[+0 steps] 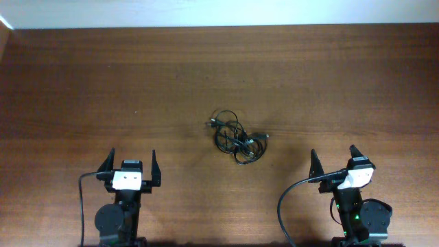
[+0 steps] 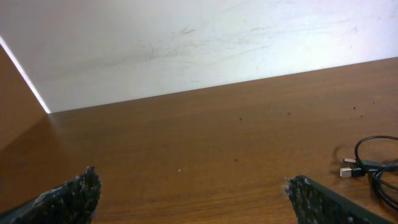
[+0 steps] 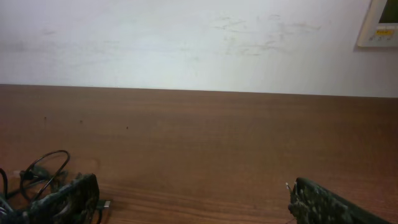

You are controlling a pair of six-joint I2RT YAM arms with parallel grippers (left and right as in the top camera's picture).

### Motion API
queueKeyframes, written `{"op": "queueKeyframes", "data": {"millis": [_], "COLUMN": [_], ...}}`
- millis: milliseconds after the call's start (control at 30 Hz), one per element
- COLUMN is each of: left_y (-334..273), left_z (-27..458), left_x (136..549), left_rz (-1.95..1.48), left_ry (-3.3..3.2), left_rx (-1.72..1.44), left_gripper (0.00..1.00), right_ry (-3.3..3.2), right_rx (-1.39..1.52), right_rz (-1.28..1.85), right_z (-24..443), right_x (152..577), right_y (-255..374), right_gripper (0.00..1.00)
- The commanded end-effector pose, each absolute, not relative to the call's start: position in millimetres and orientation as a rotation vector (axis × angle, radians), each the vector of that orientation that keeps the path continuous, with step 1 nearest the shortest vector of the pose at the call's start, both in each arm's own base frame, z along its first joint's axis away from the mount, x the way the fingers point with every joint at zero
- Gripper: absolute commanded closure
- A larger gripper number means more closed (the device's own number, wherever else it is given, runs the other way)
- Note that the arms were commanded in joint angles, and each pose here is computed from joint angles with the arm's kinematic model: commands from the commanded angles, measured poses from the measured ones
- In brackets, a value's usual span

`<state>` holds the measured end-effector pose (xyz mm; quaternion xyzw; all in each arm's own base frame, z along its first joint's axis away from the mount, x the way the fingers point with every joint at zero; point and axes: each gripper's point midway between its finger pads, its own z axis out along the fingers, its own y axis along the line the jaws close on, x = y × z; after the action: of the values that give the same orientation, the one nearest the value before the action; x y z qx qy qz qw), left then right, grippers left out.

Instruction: Untangle cables

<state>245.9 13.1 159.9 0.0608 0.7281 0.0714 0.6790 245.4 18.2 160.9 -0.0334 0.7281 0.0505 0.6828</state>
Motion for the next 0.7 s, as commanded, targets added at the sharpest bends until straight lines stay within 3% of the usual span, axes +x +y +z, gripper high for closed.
{"op": "queueKeyframes", "data": {"millis": [0,667], "left_y": [13,0], "left_z": [159,162], "left_x": [246,246], "left_rz": [0.175,0.105], "left_ry": [1.636,1.618], "left_rx": [0.147,0.195], "left_gripper": [0.01,0.01], "right_ry": [1.635,1.633], "right_rx": [-0.079,-0.082], "right_rz": [0.111,0.115], "right_z": [159,159], "right_x": [245,245], "right_y": [19,19], "right_gripper": [0.01,0.01]}}
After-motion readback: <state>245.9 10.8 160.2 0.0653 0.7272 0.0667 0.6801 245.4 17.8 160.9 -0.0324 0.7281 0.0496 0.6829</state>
